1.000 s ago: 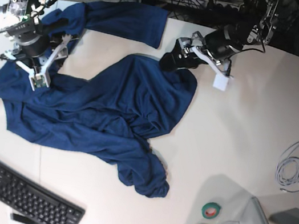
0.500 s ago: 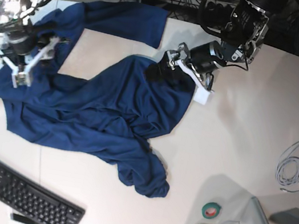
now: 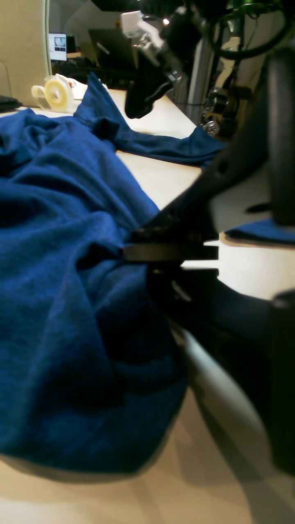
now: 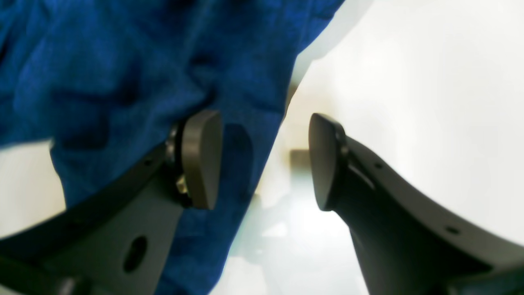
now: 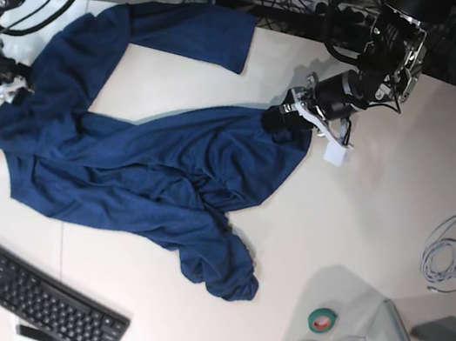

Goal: Layout the t-shirt on the table in an organized manner, then fold the t-shirt properly
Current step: 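Grasp opposite edges of the shirt with both grippers, then lift the shirt with both grippers and swing it toward the keyboard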

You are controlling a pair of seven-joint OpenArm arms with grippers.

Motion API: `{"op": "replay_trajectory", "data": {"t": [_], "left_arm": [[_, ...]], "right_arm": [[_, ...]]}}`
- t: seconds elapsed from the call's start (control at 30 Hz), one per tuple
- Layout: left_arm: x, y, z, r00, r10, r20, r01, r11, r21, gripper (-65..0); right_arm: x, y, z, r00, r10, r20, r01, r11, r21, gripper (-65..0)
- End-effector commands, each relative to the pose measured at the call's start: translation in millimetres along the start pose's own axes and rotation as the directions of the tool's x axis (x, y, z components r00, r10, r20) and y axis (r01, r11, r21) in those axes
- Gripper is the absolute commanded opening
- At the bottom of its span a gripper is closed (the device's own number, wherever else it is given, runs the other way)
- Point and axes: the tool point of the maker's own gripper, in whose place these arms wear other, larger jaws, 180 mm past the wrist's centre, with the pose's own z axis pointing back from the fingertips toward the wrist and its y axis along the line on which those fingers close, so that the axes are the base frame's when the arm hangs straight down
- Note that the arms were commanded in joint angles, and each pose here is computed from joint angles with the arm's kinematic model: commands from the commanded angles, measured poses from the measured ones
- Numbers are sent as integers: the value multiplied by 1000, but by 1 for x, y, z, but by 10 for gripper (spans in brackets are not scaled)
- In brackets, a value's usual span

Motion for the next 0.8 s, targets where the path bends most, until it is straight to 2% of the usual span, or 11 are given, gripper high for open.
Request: {"op": "replay_trajectory", "data": {"t": [0.0,0.2,0.23,0.33,0.37,0.47,0.63,0.77], "left_arm": [[5,7,5,1000,-13,1,13,1000,20,-650],[26,-7,11,996,-74,39,74,997,-3,-650],[30,-10,12,995,-86,46,86,996,-7,-650],[37,-13,13,994,-91,60,91,996,-1,-650],[40,-12,13,994,-87,67,87,996,11,-650],[53,-9,15,992,-100,79,97,995,36,-650],[65,-14,14,989,-114,96,112,993,31,-650],[68,-10,17,987,-125,97,122,992,41,-650]], "right_arm": [[27,-3,1,998,8,64,-8,1000,7,-327],[23,-1,-18,1000,-28,13,27,999,47,-344],[25,0,-16,1000,-24,18,23,999,45,-386],[33,0,-9,999,4,39,-5,999,39,-602],[31,3,-6,999,23,27,-24,999,48,-635],[36,5,13,995,100,11,-100,994,37,-647],[34,6,36,990,139,17,-138,990,-12,-648],[14,17,47,987,158,-33,-158,987,-15,-648]]}}
